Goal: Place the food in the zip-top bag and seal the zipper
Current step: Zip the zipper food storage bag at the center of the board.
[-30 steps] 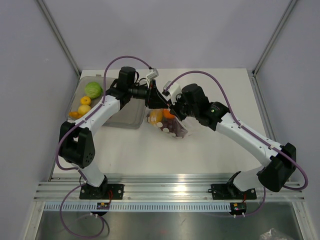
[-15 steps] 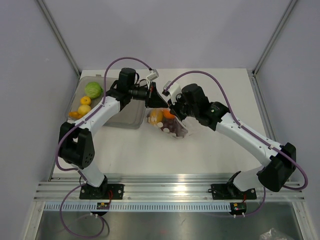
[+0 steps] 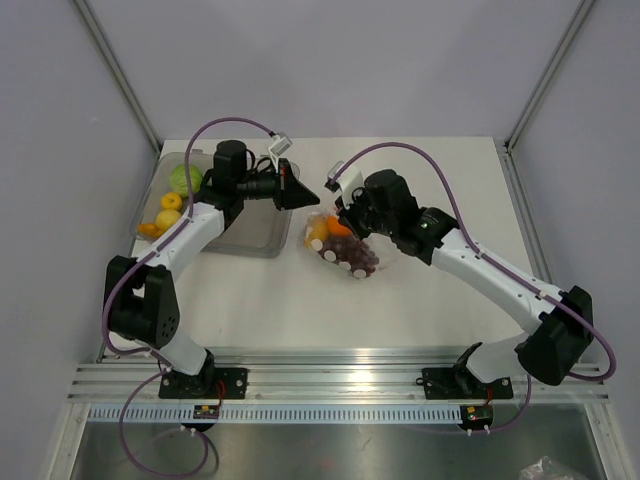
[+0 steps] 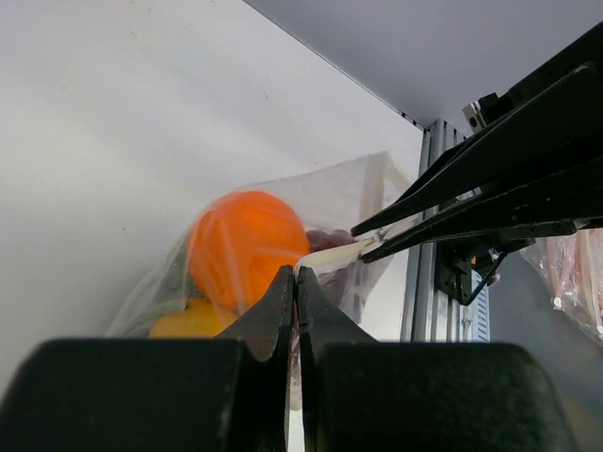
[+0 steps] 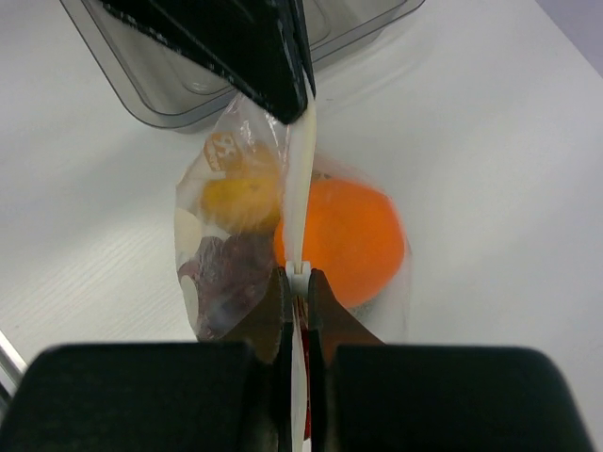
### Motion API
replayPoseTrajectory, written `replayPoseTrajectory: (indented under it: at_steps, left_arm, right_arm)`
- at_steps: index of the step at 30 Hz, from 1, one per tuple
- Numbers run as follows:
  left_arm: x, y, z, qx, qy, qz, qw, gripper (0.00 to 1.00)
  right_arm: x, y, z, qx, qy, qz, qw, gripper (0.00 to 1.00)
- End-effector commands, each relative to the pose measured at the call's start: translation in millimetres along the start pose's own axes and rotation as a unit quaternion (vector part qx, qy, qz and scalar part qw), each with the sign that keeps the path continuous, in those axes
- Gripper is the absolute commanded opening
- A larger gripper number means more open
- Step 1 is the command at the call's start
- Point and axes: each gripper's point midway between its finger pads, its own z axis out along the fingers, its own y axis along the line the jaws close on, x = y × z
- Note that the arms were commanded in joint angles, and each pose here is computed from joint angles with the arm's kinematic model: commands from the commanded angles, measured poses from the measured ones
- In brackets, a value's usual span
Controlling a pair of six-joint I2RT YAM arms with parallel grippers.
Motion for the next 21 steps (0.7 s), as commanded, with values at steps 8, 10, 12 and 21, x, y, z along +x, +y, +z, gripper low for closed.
replayPoseTrajectory:
  at_steps: [8, 10, 12, 21]
  left_arm:
    - [-56.6, 42.3, -50.3, -0.117, -0.093, 0.063, 0.987, 0.0]
    - [-55.9, 45.9, -52.2, -0.12, -0.094, 0.057, 0.987, 0.0]
    - [-55.7, 47.1, -52.1, -0.115, -0.094, 0.054, 0.987, 0.0]
    - [-30.8, -30.1, -12.9, 0.058, -0.012, 0.108, 0.992, 0.97]
  right_arm:
    - [8.5, -13.7, -36.1, 0.051, -0.003, -0.003, 0.999, 0.0]
    - [11.4, -15.2, -41.2, 0.056, -0.002, 0.001, 0.998, 0.0]
    - [15.4, -14.2, -43.8, 0.056, -0.002, 0.002, 0.998, 0.0]
    - [5.5, -11.1, -40.5, 0.044, -0.013, 0.002, 0.999, 0.0]
